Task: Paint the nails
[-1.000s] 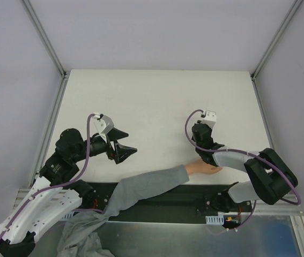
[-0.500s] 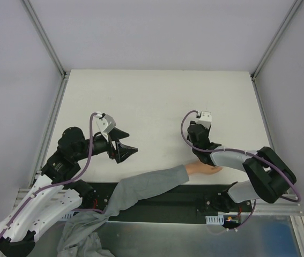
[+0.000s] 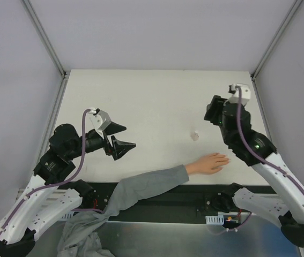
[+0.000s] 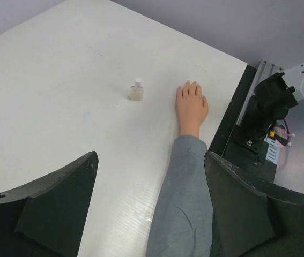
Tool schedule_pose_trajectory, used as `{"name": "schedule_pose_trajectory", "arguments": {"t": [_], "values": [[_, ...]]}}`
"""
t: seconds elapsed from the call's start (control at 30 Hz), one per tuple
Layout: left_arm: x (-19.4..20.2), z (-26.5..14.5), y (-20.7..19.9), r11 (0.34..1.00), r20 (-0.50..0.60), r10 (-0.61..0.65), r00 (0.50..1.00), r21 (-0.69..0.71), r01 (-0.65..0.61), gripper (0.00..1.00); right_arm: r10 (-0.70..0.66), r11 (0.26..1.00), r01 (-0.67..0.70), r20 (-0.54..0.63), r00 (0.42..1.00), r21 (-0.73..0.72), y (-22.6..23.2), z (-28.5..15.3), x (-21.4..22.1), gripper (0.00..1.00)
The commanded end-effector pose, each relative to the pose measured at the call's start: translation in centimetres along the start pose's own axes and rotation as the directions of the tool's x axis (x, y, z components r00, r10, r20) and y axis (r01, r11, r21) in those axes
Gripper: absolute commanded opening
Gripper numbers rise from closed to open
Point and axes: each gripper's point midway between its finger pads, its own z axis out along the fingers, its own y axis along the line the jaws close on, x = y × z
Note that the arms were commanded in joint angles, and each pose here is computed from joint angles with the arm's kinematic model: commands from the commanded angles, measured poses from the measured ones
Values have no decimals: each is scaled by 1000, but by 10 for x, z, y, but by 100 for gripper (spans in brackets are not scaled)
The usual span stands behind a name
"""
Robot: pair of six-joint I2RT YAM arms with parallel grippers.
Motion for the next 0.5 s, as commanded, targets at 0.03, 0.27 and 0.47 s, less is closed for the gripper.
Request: {"name": "schedule_pose_trajectory", "arguments": {"t": [0.03, 0.27, 0.47], "values": [[-46, -5, 4, 994, 77, 107, 991, -47, -103, 80, -164, 984, 168, -84, 983, 54, -62, -67, -10, 65], [-76, -7, -1, 990, 121, 137, 983, -50, -132, 80, -167, 986, 168, 46, 985, -20, -86, -118, -48, 73], [-93, -11, -8, 990, 151, 140, 979, -39, -136, 81, -127, 991, 132, 114, 985, -36, -97, -142, -69, 92]]}}
